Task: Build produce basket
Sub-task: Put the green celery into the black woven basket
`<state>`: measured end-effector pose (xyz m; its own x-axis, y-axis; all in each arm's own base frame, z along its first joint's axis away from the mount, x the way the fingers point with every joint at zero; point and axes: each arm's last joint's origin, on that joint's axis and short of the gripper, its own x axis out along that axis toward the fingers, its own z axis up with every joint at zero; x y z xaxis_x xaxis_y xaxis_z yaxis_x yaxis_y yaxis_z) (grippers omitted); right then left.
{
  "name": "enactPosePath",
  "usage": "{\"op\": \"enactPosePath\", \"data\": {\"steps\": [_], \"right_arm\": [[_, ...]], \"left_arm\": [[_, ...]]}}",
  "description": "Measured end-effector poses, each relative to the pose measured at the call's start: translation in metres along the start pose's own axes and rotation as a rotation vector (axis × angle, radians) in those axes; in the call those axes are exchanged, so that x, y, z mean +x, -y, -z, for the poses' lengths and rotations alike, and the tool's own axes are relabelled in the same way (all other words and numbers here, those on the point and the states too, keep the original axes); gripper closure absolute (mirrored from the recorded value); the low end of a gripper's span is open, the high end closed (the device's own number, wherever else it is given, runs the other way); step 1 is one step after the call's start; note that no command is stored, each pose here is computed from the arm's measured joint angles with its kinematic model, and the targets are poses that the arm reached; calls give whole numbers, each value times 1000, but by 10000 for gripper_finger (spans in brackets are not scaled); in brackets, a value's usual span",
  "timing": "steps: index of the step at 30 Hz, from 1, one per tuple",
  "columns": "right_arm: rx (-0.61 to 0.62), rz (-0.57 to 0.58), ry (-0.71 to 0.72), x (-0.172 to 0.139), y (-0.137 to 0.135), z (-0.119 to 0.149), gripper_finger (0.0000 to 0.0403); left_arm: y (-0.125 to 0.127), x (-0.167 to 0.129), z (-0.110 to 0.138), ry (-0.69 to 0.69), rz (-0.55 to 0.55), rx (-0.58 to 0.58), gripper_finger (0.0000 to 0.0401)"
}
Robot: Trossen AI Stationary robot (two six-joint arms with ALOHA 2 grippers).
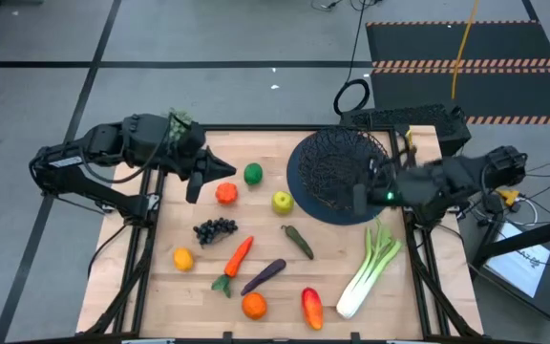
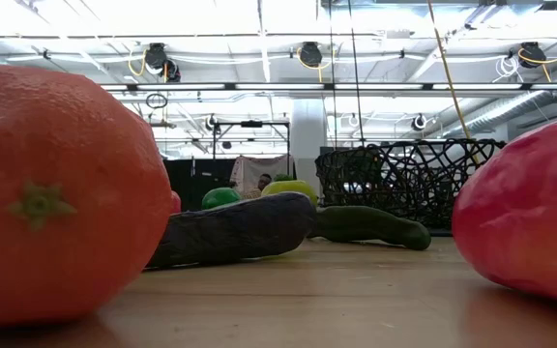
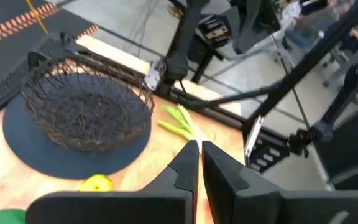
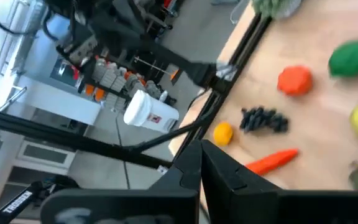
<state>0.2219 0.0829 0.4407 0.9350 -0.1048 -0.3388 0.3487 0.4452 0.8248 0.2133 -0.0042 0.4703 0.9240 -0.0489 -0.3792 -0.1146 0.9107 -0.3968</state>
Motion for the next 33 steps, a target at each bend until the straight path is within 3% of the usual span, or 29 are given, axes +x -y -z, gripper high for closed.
{"op": "enactPosePath", "data": {"steps": [10, 21, 33], "right_arm": [[205, 223, -131, 16, 11, 61, 403], [343, 715, -474, 32, 44, 105, 403], [425, 1067, -438, 29, 75, 116, 357]], "left_arm": [[7, 0, 12, -118, 66, 7, 391], [13, -1, 22, -198, 69, 34, 375], [12, 0, 22, -192, 51, 76, 375]]}}
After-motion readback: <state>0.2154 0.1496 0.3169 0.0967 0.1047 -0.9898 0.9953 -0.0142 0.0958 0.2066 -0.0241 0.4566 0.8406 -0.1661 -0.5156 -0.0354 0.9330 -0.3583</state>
